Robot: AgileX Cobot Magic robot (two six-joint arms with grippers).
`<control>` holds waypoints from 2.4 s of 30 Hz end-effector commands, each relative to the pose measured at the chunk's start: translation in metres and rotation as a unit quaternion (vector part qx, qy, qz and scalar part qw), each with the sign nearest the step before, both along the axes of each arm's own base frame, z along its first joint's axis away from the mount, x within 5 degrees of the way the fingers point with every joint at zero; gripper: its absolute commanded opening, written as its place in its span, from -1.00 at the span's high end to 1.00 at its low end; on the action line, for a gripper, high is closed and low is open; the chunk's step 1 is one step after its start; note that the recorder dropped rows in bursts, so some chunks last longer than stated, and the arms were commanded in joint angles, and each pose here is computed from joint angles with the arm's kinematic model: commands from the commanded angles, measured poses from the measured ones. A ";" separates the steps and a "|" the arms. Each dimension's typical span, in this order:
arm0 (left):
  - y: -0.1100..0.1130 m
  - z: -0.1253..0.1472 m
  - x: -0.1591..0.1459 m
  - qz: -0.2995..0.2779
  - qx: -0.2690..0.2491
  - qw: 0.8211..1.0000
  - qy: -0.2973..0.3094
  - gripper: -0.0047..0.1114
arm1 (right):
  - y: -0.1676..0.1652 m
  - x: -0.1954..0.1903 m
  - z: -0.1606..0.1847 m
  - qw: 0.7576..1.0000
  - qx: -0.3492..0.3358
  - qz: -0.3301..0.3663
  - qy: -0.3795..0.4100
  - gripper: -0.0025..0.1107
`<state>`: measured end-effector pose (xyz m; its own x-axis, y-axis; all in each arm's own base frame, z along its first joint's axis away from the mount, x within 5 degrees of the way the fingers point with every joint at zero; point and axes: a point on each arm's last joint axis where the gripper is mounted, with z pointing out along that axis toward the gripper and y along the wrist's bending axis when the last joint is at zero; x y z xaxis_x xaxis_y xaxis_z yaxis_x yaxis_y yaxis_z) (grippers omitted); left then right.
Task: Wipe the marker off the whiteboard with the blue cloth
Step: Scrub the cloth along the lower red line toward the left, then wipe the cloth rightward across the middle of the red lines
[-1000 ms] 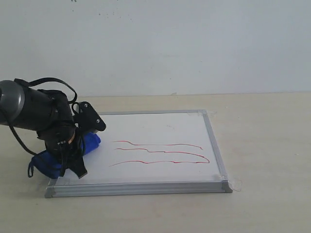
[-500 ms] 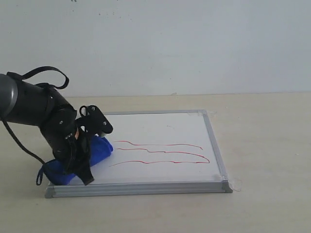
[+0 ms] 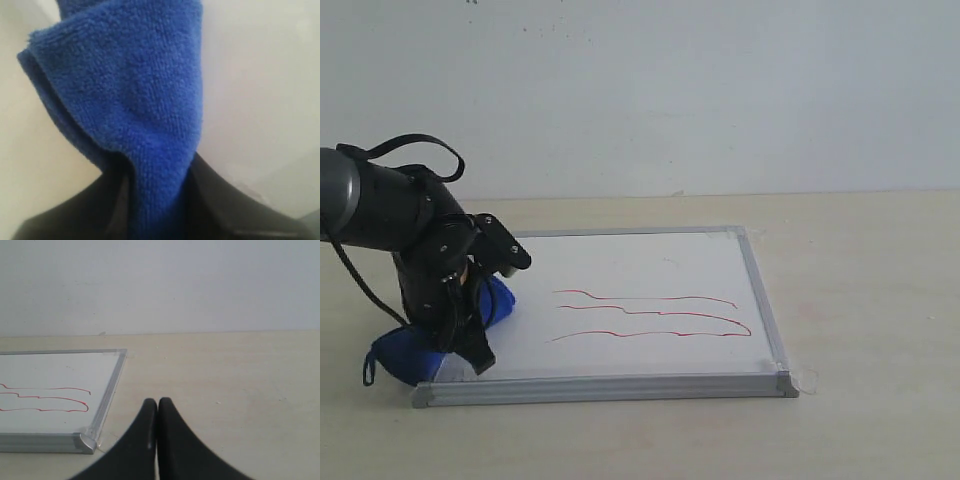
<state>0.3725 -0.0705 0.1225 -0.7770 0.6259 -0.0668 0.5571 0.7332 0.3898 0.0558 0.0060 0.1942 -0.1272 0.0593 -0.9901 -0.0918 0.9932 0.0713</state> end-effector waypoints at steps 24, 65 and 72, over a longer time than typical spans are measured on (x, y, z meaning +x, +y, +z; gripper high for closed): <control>-0.027 0.012 0.066 0.124 -0.093 0.986 -0.068 0.85 | 0.000 0.000 0.001 1.000 -0.003 -0.001 -0.005 0.96; -0.053 0.005 0.050 0.053 -0.142 0.986 0.069 0.85 | 0.000 0.000 0.001 1.000 -0.003 -0.001 -0.005 0.96; -0.045 0.022 0.037 0.054 -0.150 0.986 0.050 0.85 | 0.000 0.000 0.001 1.000 -0.003 -0.001 -0.005 0.96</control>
<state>0.4185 -0.1196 0.1357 -0.8394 0.5201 -0.1578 0.5102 0.8541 0.1011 0.0558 0.0060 0.1942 -0.1272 0.0593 -0.9901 -0.0918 0.9932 0.0713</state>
